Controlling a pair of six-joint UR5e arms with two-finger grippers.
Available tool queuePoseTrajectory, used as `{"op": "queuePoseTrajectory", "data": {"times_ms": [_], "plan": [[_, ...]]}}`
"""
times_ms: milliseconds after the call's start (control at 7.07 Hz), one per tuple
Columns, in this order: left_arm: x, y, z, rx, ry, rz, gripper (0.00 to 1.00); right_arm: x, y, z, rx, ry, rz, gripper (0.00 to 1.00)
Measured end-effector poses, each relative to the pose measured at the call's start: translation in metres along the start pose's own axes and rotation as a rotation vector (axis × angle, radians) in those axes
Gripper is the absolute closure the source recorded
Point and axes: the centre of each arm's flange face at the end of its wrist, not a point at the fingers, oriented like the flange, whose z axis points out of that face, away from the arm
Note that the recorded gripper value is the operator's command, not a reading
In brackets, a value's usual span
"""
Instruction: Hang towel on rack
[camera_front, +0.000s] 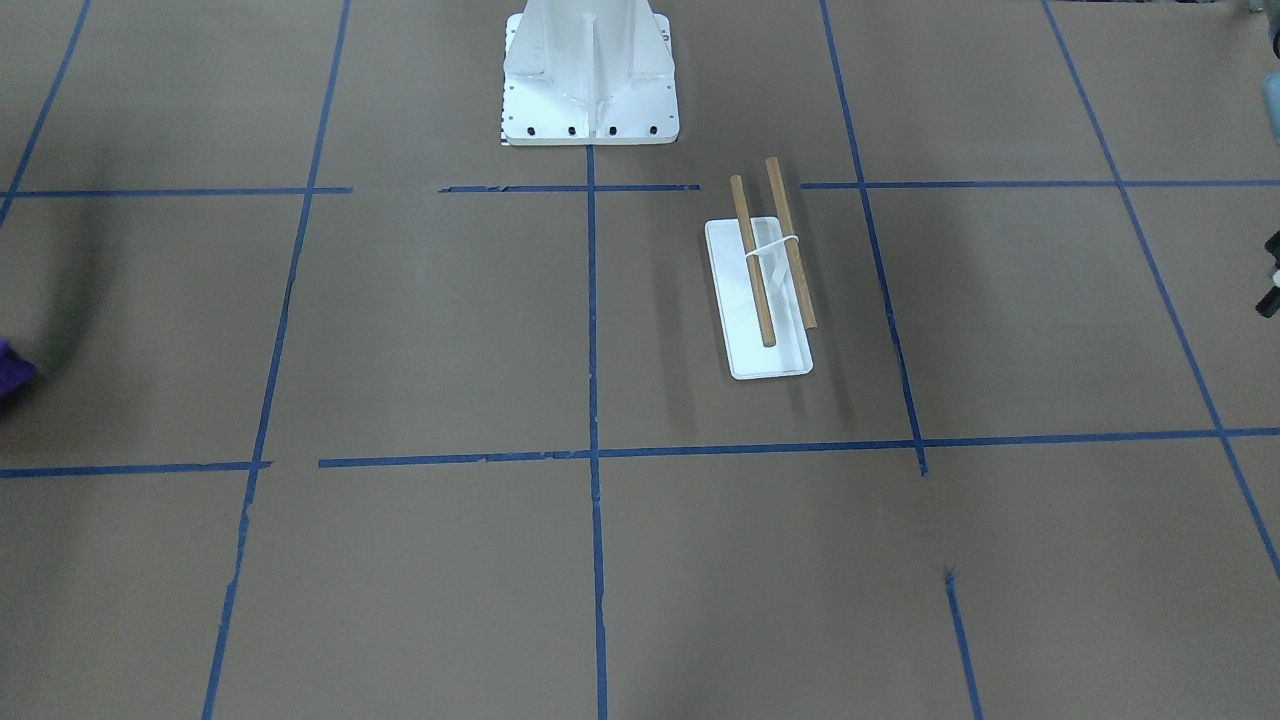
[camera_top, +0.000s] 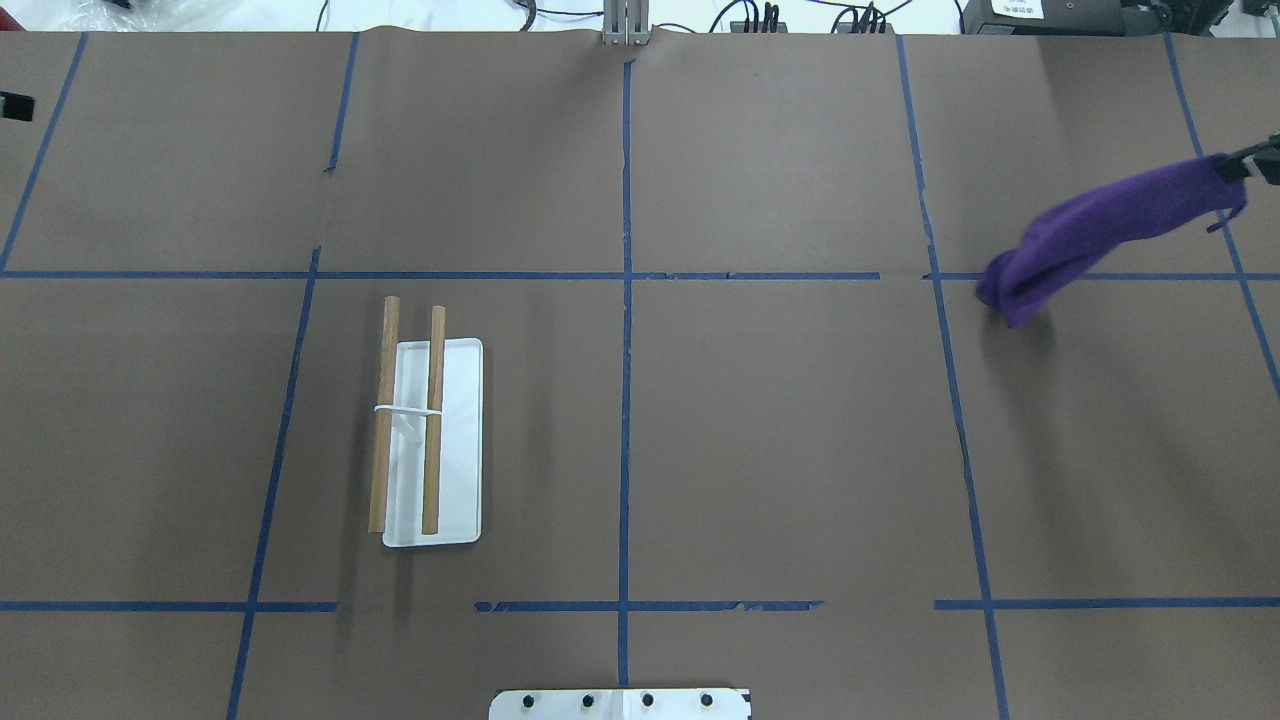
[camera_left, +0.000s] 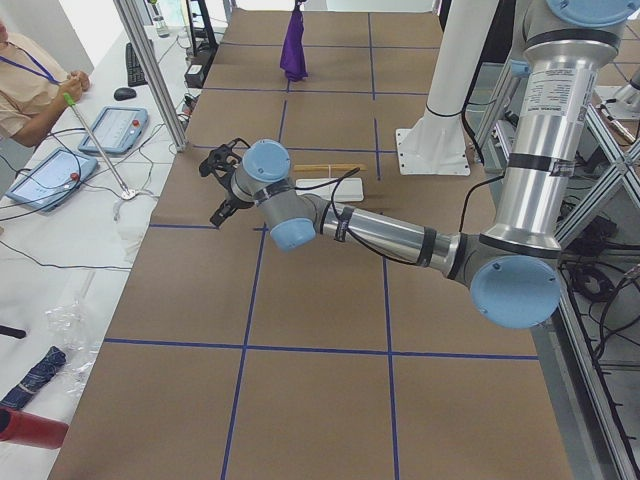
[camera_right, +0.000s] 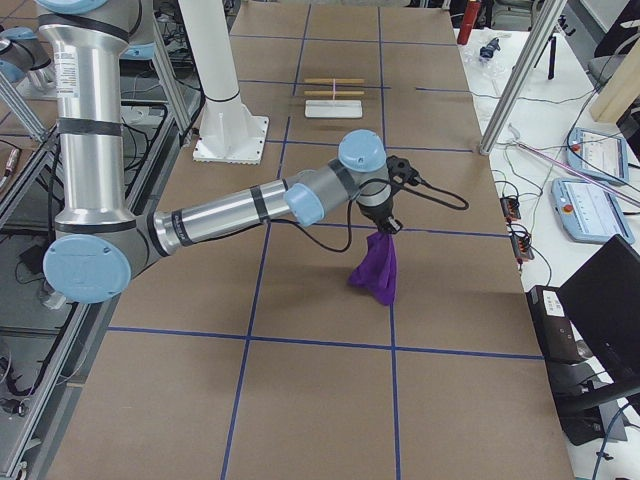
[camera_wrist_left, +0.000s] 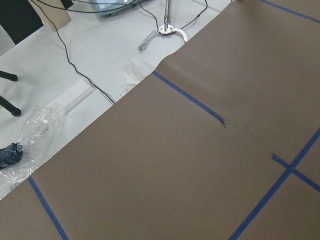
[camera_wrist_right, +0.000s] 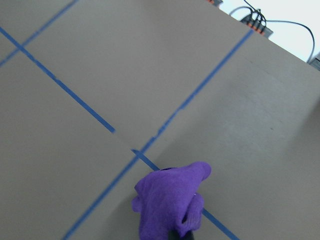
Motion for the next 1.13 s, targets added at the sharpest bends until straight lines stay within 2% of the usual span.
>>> {"op": "queuePoseTrajectory", "data": {"times_ms": [283,425,566,708,849,1132], "plan": [[0.095,-0.054,0.041,-0.04,0.065,-0.249,0.0,-0.08,-0.068,0.015,0.03,-0.092,0.075,1.0],[0.153,-0.077,0.06,-0.058,0.062,-0.368,0.01,-0.124,-0.096,0.028,0.032,-0.143,0.089,1.0],[0.211,-0.094,0.082,-0.083,0.045,-0.473,0.12,-0.173,-0.123,0.04,0.034,-0.195,0.113,1.0],[0.255,-0.099,0.1,-0.103,0.025,-0.555,0.24,-0.22,-0.144,0.05,0.041,-0.231,0.123,1.0],[0.284,-0.093,0.115,-0.126,0.015,-0.638,0.28,-0.264,-0.161,0.059,0.064,-0.249,0.091,1.0],[0.317,-0.075,0.138,-0.149,-0.003,-0.786,0.29,-0.341,-0.182,0.067,0.132,-0.265,-0.001,1.0]]}}
